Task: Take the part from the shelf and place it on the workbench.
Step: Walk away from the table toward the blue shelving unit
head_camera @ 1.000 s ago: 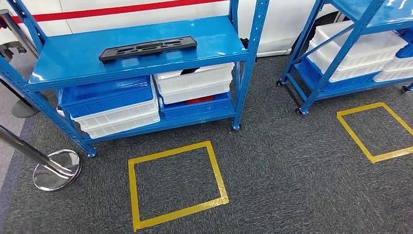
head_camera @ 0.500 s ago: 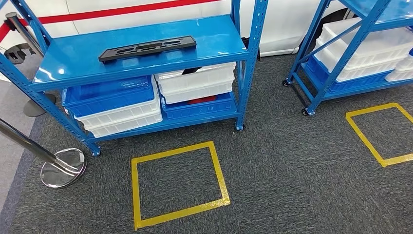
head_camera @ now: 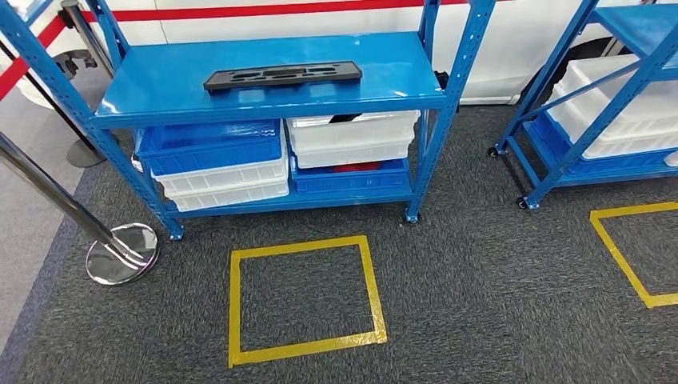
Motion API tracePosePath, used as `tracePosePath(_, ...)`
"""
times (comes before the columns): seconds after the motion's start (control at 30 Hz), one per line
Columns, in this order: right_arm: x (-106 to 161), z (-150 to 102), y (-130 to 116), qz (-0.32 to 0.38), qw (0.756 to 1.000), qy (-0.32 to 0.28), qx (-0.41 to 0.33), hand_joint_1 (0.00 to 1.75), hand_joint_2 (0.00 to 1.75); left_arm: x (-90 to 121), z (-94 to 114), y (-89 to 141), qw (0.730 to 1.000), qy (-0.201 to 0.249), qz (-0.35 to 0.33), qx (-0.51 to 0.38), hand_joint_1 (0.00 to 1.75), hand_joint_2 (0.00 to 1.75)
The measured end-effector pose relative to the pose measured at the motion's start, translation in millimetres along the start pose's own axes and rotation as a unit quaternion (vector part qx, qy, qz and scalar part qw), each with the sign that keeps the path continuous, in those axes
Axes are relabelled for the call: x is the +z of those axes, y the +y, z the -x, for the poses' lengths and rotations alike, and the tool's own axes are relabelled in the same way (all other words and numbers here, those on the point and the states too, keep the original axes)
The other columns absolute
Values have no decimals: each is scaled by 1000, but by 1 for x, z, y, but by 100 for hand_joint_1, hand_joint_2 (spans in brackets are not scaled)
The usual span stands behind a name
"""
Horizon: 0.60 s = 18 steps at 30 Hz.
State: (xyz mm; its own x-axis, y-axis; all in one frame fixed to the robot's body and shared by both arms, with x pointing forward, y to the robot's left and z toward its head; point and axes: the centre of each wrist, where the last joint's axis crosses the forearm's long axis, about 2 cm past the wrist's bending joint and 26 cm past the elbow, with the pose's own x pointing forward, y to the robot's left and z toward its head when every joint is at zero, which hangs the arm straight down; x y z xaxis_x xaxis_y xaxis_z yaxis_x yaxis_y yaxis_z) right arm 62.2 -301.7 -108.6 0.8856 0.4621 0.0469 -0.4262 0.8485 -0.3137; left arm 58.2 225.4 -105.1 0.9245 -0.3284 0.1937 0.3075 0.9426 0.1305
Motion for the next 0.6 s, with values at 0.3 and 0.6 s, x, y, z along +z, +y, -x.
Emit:
tracePosePath(0.3, 3, 0, 10, -16, 1000, 1, -6, 0, 0, 0, -1, -2, 1000, -3, 4, -4, 0, 0)
tracePosePath(0.6, 1, 3, 3, -2, 1000, 13, -6, 0, 175, 0, 0, -2, 1000, -5, 5, -4, 0, 0)
